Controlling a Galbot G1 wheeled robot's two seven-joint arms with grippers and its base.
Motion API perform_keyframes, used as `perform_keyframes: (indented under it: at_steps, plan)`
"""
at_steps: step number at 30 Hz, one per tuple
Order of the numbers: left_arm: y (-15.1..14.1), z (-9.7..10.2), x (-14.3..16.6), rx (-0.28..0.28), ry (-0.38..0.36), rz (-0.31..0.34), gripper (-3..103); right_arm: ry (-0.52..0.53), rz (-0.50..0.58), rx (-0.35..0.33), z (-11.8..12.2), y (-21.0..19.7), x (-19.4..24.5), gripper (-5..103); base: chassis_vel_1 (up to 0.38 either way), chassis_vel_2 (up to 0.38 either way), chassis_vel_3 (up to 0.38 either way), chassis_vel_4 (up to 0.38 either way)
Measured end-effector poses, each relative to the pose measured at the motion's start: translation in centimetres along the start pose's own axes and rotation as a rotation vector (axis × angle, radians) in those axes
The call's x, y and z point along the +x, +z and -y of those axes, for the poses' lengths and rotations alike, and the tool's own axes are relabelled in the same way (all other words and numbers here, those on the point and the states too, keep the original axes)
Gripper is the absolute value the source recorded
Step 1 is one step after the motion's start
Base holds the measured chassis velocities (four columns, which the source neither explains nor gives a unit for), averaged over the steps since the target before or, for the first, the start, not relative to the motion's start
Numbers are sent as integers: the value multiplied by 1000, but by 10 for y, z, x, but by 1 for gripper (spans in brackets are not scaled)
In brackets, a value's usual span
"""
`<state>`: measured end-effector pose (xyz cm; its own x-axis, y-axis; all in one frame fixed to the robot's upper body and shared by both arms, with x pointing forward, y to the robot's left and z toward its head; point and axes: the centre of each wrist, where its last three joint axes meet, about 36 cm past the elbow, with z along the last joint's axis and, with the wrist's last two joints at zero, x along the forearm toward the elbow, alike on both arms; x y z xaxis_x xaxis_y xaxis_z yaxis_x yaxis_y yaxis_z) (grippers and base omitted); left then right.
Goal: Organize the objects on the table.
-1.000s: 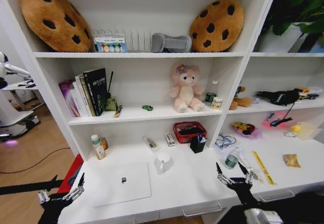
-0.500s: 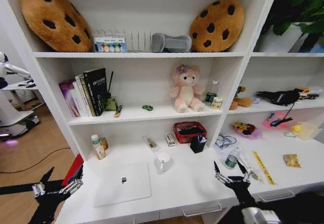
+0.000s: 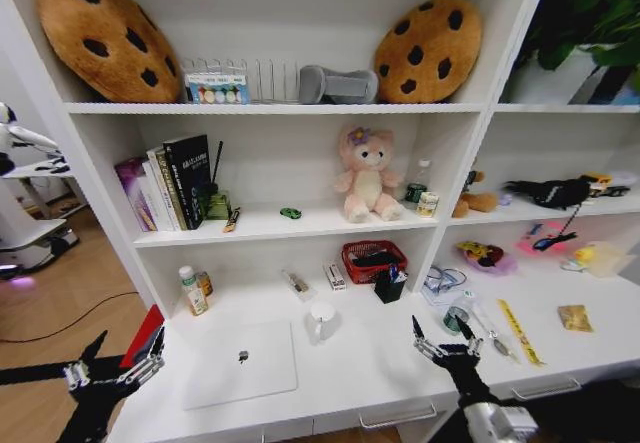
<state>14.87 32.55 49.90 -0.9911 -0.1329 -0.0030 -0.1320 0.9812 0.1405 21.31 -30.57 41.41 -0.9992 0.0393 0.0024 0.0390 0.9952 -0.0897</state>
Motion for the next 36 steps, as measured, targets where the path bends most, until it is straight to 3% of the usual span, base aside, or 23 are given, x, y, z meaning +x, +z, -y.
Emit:
perform_keyframes:
  at_steps: [8,21,25,28,31,36]
  plan:
    - [0,0,0,0,1,0,100,5,13,-1,7,7,0,100,-181,-197,183,174]
    - [1,0,0,0,1,0,100,-29,7,-13,-6,15,-3,100,-265,-279,270,281]
    - [1,0,0,0,0,0,100,-31,31,10,-5,20,-3,100,-244,-249,271,229]
    - [1,0,0,0,0,0,100,-55,37,0,-10,22,-7,100,-21,-165,111,41]
    - [1,0,0,0,1,0,100,-190,49,-10,-18,17,-19,100,-20,-51,-3,-40]
    - [1,0,0,-1,0,0,100,-270,50,-23,-30,12,-41,100,30,101,-18,-60]
